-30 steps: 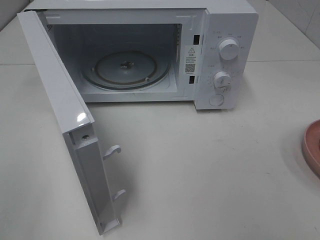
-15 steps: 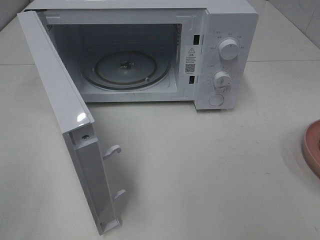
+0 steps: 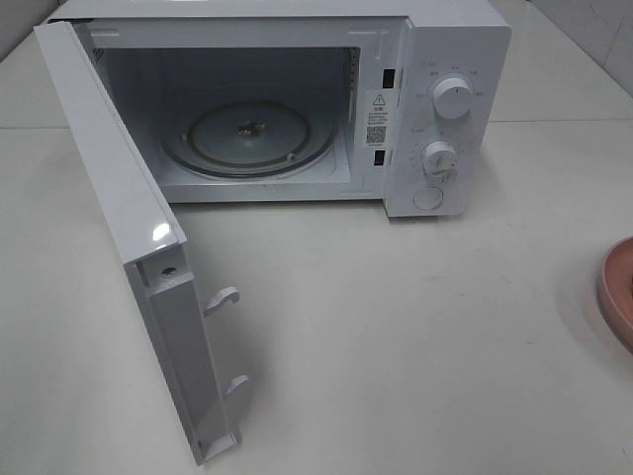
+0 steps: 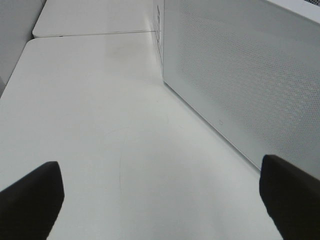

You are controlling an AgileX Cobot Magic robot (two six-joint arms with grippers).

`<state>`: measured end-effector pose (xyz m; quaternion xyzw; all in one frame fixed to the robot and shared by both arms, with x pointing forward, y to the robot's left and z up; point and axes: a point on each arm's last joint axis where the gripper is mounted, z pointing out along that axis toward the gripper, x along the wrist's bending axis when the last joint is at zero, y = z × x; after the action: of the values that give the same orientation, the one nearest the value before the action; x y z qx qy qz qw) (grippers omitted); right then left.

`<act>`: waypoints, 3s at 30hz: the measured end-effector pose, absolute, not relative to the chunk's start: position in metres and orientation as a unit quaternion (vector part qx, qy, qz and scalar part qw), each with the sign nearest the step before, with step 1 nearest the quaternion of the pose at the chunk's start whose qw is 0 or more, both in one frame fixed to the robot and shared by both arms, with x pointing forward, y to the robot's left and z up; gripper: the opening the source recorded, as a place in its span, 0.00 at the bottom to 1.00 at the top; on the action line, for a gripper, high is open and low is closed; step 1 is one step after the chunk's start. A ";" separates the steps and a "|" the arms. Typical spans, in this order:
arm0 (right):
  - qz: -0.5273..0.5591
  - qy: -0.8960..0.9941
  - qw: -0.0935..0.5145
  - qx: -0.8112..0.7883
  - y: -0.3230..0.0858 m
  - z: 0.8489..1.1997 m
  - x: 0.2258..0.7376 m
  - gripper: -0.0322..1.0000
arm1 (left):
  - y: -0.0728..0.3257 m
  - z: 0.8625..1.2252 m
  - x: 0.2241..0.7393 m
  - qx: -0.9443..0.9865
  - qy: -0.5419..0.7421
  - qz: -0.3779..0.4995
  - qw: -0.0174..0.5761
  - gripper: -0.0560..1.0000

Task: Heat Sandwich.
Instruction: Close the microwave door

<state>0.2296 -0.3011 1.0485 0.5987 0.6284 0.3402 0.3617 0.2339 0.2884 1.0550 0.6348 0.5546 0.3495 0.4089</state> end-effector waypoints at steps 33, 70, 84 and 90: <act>0.340 0.628 0.362 0.599 -0.301 1.049 0.230 0.77 | 0.288 1.055 0.234 0.635 0.554 0.348 0.411 1.00; 0.340 0.628 0.362 0.599 -0.301 1.049 0.230 0.77 | 0.282 1.071 0.308 0.645 0.554 0.309 0.426 0.70; 0.340 0.628 0.362 0.599 -0.301 1.049 0.230 0.77 | 0.292 1.036 0.371 0.633 0.585 0.329 0.386 0.06; 0.340 0.628 0.362 0.599 -0.301 1.049 0.230 0.77 | 0.296 1.019 0.388 0.632 0.557 0.385 0.376 0.05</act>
<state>0.2296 -0.3011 1.0485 0.5987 0.6284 0.3402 0.3617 0.3875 0.2962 1.0188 0.6323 0.5575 0.3851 0.3757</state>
